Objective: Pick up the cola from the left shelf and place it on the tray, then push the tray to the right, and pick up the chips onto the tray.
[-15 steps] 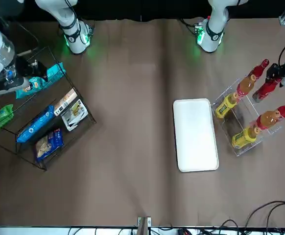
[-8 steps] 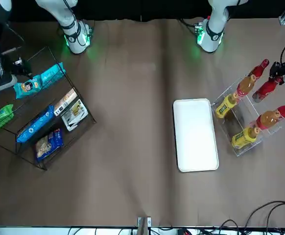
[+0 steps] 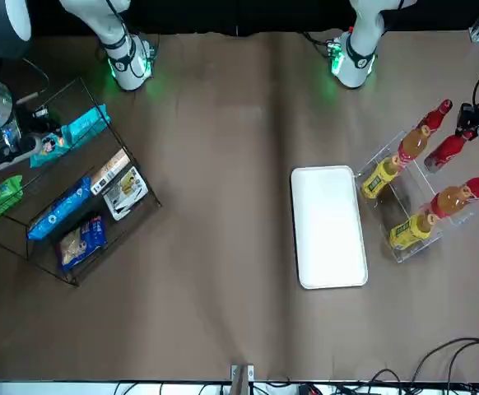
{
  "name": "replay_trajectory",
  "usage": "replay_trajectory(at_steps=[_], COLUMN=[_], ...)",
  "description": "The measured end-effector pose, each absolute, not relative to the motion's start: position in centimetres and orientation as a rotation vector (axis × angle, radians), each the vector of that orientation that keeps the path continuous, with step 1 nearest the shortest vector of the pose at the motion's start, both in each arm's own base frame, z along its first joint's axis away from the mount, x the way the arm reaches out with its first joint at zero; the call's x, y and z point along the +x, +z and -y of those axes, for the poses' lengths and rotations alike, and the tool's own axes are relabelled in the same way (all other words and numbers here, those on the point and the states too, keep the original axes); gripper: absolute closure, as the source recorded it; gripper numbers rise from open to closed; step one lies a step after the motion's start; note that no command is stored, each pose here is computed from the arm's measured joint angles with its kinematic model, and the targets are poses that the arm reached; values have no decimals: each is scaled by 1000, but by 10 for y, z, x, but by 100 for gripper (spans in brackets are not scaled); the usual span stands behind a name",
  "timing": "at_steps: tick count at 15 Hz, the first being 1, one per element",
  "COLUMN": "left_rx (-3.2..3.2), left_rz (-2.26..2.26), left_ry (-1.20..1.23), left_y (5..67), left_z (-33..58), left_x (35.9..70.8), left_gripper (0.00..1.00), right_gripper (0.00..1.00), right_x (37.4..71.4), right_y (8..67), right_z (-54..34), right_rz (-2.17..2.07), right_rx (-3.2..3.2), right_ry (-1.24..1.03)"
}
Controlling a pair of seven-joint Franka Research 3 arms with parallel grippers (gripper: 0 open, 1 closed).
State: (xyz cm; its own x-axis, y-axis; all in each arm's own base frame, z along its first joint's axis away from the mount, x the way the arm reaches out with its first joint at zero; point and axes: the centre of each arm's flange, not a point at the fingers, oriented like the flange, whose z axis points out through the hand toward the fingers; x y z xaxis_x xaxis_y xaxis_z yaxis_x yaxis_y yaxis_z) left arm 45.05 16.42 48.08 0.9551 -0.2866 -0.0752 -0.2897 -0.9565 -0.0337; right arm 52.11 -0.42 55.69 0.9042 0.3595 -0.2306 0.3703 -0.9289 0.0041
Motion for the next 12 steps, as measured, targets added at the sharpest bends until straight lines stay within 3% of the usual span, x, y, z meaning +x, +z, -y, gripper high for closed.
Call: replay_trajectory(at_steps=[6, 12], left_rx=[-3062, -3044], left_rz=[-445, -335], left_ry=[108, 81], left_y=[491, 590], left_z=[-164, -139], left_x=[452, 478], left_gripper=[68, 68], right_gripper=[26, 25], right_x=[524, 529], right_y=[553, 560], right_z=[2, -4], right_rz=[-589, -606], right_rx=[3011, 3006], right_ry=[-363, -293])
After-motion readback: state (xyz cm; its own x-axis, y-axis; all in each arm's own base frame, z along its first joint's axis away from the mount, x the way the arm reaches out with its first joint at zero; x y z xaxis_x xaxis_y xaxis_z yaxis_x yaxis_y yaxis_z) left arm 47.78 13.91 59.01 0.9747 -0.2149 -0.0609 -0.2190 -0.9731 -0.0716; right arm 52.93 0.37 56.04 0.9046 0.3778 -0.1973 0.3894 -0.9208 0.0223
